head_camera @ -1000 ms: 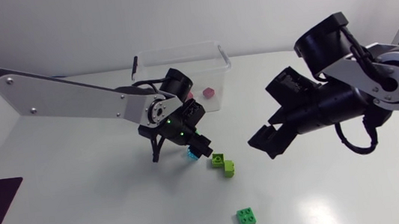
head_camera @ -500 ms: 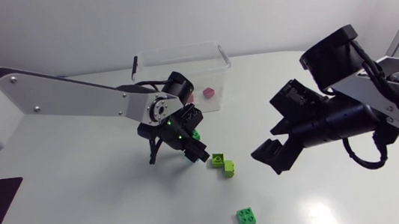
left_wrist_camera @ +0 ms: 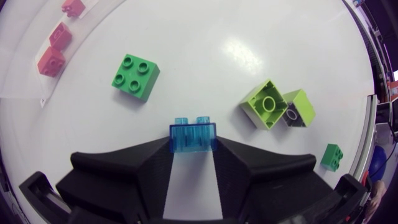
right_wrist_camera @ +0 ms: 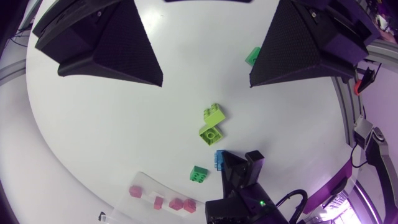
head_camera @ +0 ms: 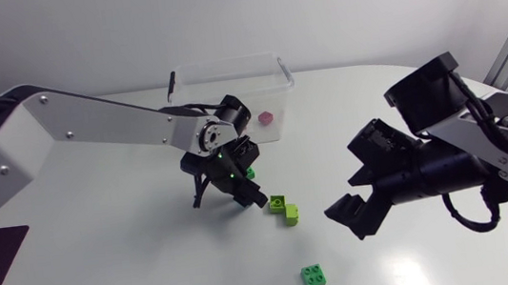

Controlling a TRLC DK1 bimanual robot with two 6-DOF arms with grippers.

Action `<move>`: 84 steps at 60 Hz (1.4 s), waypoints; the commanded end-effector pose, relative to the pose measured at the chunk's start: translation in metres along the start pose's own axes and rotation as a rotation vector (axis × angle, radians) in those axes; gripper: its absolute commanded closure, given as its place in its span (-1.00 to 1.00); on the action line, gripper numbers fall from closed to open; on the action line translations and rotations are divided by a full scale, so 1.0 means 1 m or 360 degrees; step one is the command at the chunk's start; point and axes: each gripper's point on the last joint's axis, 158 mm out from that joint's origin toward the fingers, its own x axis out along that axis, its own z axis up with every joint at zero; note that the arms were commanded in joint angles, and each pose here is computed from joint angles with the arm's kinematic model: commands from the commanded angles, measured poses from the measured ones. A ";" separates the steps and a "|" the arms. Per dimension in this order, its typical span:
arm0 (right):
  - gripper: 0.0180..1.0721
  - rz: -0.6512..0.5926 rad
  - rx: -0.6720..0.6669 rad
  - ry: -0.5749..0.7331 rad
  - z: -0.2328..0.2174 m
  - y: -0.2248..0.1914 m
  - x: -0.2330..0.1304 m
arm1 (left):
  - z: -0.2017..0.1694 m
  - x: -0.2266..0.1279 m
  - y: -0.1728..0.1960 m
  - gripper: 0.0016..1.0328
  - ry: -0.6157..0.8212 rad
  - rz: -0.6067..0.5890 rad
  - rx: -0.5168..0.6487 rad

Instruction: Place the duplo bricks in the container

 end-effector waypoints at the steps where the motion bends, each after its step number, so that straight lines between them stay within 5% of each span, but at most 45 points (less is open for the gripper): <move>1: -0.91 0.0022 0.0006 0.0026 -0.009 0.005 0.002 | 0.013 -0.021 0.006 0.58 -0.0053 0.0032 -0.0040; 24: -0.90 0.0099 -0.0142 0.0135 -0.009 0.019 0.037 | 0.078 -0.138 0.040 0.58 -0.0475 0.0172 -0.0078; 45: -0.90 0.0147 -0.0180 0.0257 -0.022 0.028 0.054 | 0.123 -0.198 0.090 0.58 -0.0829 0.0307 -0.0189; 63: -0.90 0.0192 -0.0241 0.0349 -0.051 0.046 0.045 | 0.166 -0.219 0.151 0.58 -0.1020 0.0405 -0.0324; 84: -0.90 0.0279 -0.0544 0.0479 -0.075 0.066 0.045 | 0.181 -0.188 0.191 0.57 -0.1007 0.0430 -0.0403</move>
